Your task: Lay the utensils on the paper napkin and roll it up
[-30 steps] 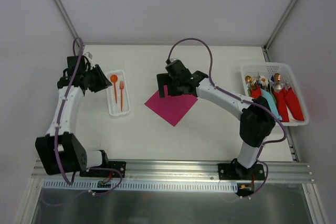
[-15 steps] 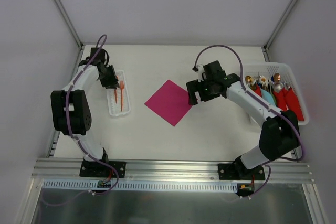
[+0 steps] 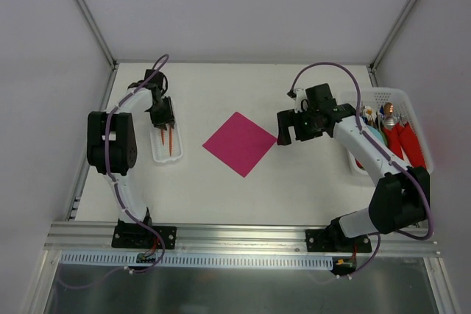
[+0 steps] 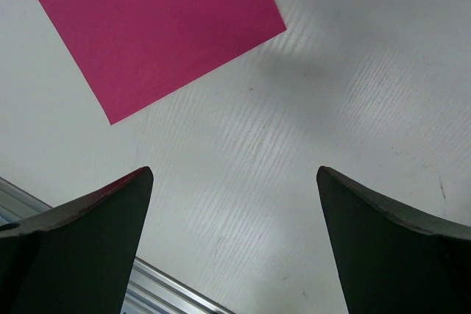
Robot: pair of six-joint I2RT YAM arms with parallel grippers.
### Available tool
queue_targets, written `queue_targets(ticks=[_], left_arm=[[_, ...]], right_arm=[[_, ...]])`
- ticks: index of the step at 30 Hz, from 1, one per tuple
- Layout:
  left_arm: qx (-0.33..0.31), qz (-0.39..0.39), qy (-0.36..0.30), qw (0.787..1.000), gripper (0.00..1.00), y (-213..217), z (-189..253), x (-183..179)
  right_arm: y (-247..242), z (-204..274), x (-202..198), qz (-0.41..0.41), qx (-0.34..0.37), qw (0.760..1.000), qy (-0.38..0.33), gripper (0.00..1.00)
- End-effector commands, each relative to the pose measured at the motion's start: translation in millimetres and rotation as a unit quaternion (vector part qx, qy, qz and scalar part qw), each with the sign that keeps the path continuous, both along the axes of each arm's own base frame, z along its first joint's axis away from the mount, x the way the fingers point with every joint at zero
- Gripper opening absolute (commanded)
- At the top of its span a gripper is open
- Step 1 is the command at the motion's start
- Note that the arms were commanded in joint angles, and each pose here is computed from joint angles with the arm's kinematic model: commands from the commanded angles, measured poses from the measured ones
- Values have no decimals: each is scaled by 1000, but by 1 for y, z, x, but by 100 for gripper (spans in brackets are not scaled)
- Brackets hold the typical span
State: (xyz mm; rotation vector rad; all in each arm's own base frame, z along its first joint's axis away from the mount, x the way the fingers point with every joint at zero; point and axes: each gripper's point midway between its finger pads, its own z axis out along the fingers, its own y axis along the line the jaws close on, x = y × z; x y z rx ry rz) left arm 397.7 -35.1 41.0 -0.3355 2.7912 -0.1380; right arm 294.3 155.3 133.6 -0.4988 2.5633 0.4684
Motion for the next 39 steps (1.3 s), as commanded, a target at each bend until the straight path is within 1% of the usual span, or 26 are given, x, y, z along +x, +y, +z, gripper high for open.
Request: queue_targets(ticks=[1, 7, 10, 11, 17, 18, 20, 22, 25, 26, 27, 29, 30, 32, 34, 35, 36, 38, 39], left_arm=[[5, -15, -6, 1000, 32, -1, 5, 9], [10, -21, 9, 1000, 32, -1, -8, 9], [14, -22, 14, 1000, 30, -2, -12, 8], [18, -24, 14, 999, 26, -1, -13, 8], [25, -24, 16, 999, 14, -2, -13, 5], [25, -25, 15, 999, 8, -2, -11, 4], [25, -25, 2, 999, 3, -2, -1, 4], [36, -21, -21, 999, 0, 0, 19, 6], [47, -19, -34, 998, 0, 2, 45, 0], [55, -17, -59, 997, 0, 4, 68, 3], [58, -15, -57, 997, 0, 4, 78, -3], [57, -11, -89, 994, 0, 3, 113, -3], [53, -3, -89, 995, 0, 2, 122, -8], [33, -6, -116, 993, 0, -15, 147, -9], [25, -10, -125, 992, 0, -33, 158, -11], [16, -31, -134, 990, 0, -56, 164, -12], [12, -20, -136, 990, 0, -67, 166, -12], [-2, -28, -127, 991, 0, -94, 161, -9], [-17, -32, -121, 992, 0, -117, 159, -13]], right_arm=[[-2, 3, -4, 3, 11, 1000, 8, 99], [-3, -3, -2, -4, 13, 1000, 20, 99], [-4, -2, -1, -7, 18, 1000, 22, 99], [-4, -2, -1, -8, 19, 1000, 23, 99], [-8, -6, -1, -16, 17, 999, 28, 99], [-8, -5, -1, -16, 18, 999, 26, 99], [-8, -3, -2, -16, 19, 999, 24, 99], [-9, 0, -2, -17, 21, 999, 20, 99], [-9, 3, -3, -19, 21, 999, 15, 99], [-9, 5, -3, -19, 22, 999, 12, 99], [-10, 6, -3, -20, 22, 1000, 10, 99], [-12, 9, -3, -22, 21, 1000, 7, 99], [-13, 11, -3, -22, 21, 1000, 3, 99], [-17, 15, 0, -30, 20, 999, -2, 99], [-22, 17, 2, -38, 25, 999, -2, 99], [-24, 19, 2, -40, 28, 999, 1, 99], [-25, 19, 3, -43, 31, 999, 5, 99], [-31, 20, 4, -54, 41, 998, 17, 99], [-33, 21, 4, -55, 44, 997, 20, 99]])
